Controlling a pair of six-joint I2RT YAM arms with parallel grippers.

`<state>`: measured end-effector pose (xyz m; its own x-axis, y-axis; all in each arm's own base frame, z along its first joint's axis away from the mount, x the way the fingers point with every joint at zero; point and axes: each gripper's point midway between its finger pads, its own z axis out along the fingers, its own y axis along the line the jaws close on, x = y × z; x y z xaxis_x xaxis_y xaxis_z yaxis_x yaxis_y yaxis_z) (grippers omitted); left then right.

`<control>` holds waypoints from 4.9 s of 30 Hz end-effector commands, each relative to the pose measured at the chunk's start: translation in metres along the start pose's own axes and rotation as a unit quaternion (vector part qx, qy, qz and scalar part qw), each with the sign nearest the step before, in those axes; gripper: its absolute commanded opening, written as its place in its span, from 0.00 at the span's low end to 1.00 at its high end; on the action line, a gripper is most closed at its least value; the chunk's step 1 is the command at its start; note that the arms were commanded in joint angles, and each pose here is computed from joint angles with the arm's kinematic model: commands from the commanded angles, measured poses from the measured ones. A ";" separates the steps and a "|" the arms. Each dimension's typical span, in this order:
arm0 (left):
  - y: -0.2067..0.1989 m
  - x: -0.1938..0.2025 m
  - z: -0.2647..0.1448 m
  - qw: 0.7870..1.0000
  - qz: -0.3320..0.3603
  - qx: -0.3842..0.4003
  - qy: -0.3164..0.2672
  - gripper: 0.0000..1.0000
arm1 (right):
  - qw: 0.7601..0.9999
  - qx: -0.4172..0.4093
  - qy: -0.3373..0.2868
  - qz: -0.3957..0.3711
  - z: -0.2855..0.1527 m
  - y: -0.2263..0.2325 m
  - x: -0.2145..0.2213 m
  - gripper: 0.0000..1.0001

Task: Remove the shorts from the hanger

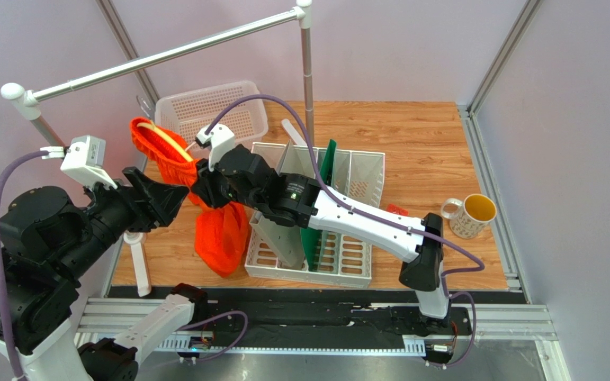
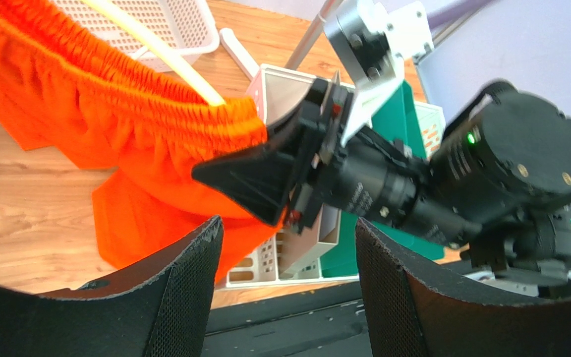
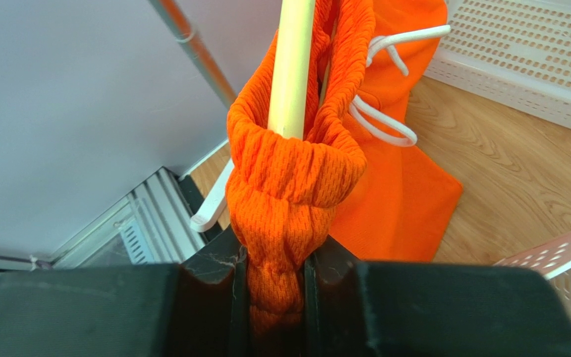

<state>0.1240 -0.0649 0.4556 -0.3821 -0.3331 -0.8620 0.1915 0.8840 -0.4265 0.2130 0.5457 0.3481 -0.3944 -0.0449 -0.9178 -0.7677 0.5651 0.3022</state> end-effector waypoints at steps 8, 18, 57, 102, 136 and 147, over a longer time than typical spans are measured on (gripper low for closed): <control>0.004 0.008 0.011 0.992 -0.092 -0.059 0.060 0.71 | 0.994 -0.063 -0.090 0.003 -0.055 0.028 -0.060 0.00; 0.039 0.041 0.027 0.968 -0.192 -0.152 0.060 0.71 | 0.990 -0.098 -0.105 -0.005 -0.079 0.033 -0.059 0.00; 0.046 -0.009 0.108 0.975 -0.158 -0.156 -0.026 0.14 | 0.976 -0.172 -0.106 -0.083 -0.086 0.054 -0.056 0.00; 0.061 -0.027 0.112 0.961 -0.190 -0.159 -0.122 0.00 | 0.992 -0.124 0.001 0.000 -0.055 0.032 -0.033 0.47; 0.084 -0.064 0.176 0.908 -0.352 -0.176 -0.146 0.00 | 0.967 -0.214 0.076 -0.115 -0.095 0.039 0.030 0.00; 0.092 -0.077 0.185 0.889 -0.397 -0.167 -0.154 0.00 | 0.968 -0.210 0.056 -0.125 -0.104 0.039 0.031 0.00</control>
<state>0.3033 -0.0341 0.3524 -0.2233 -0.8836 -0.4117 -0.5335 0.4642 -0.7070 0.1740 0.4897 0.3628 -0.1933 -0.1743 -0.9655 -0.9497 0.2805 0.1395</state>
